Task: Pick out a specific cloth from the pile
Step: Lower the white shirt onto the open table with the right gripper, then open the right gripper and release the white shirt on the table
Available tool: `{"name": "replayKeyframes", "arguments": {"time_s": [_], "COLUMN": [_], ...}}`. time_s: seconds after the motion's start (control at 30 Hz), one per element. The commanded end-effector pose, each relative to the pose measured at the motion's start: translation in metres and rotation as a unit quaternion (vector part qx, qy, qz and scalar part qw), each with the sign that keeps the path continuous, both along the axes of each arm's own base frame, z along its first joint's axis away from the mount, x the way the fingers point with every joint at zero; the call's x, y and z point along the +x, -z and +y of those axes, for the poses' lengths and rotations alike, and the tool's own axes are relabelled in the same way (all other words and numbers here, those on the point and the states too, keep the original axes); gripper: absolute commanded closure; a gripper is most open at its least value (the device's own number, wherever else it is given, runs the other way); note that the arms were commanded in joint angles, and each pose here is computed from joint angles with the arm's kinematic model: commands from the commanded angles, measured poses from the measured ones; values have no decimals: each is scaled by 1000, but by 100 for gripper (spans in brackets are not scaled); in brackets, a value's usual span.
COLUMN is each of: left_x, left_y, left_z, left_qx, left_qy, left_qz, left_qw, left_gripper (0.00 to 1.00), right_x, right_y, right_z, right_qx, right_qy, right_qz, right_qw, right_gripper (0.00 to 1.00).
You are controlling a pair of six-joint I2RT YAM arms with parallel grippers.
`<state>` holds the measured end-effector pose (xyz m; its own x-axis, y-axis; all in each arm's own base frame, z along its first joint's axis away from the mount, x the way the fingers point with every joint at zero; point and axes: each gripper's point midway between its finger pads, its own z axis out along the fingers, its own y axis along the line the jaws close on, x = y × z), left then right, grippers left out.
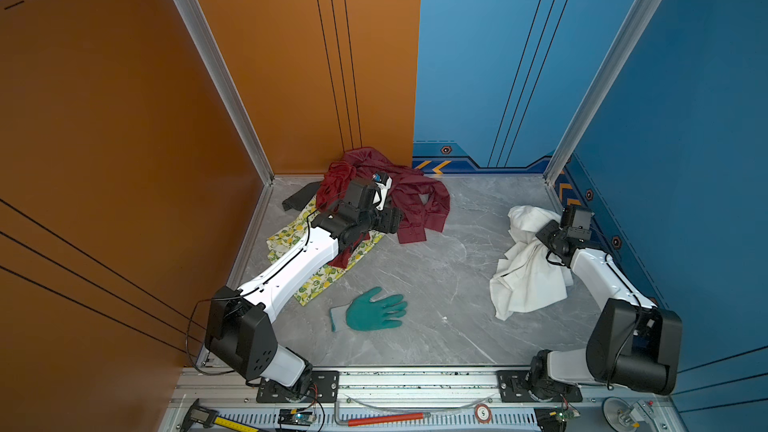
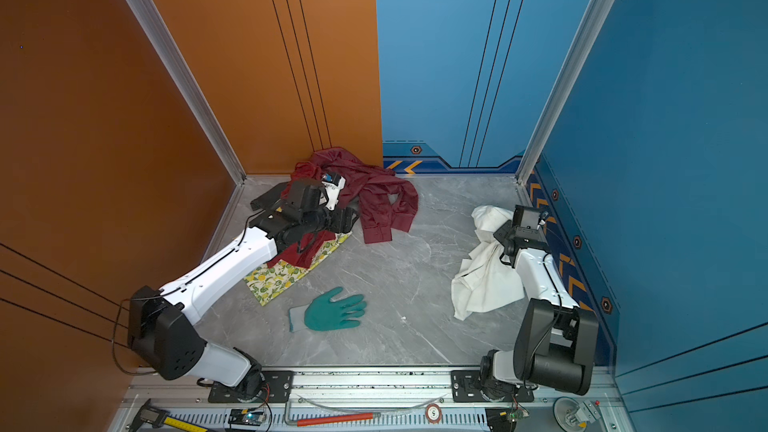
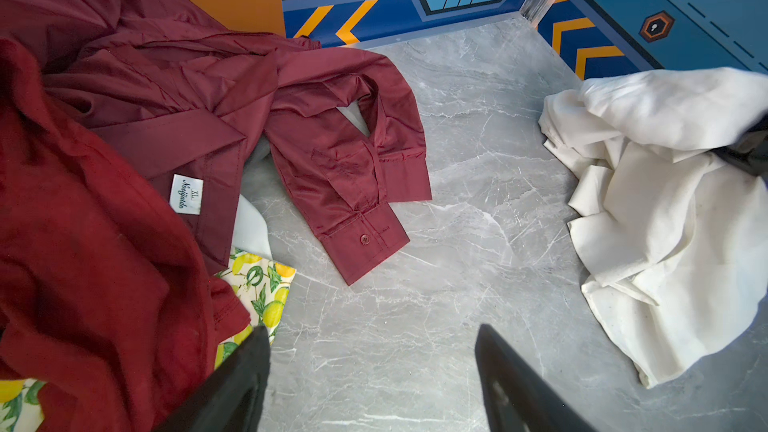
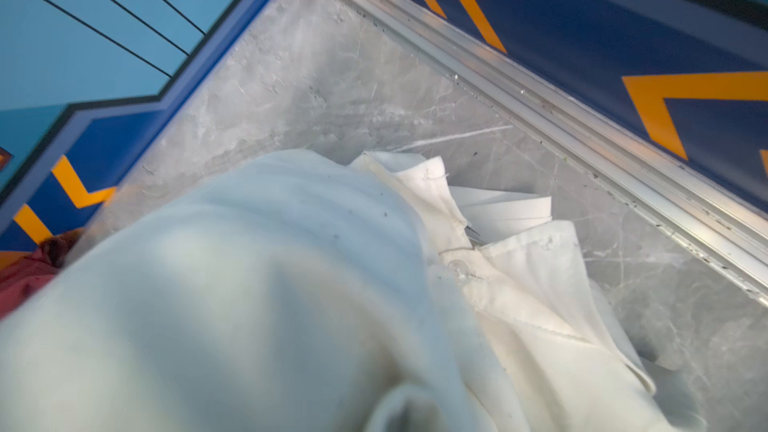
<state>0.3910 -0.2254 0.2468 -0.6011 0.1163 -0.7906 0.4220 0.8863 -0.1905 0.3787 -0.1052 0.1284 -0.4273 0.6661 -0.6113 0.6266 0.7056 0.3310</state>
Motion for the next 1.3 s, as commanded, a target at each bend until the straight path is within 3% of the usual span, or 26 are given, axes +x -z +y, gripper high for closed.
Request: {"name": "replayKeyframes", "arguments": {"time_s": [0.0, 0.57, 1.27], "left_x": [2, 9, 21], "left_y": [-9, -12, -8], "left_z": [8, 27, 50], "left_qx": [-11, -17, -20], "left_qy": [-16, -39, -66], "left_qz": [-13, -19, -11], "left_qw": [1000, 999, 998], "left_gripper": [22, 22, 22], "right_x": [8, 45, 74], "right_y": [12, 72, 109], "right_z": [2, 8, 19], "right_qx": [-22, -38, -39], "right_qy": [-25, -98, -142], "right_qz": [28, 149, 209], "right_qw": [999, 983, 967], "right_gripper": [100, 100, 95]}}
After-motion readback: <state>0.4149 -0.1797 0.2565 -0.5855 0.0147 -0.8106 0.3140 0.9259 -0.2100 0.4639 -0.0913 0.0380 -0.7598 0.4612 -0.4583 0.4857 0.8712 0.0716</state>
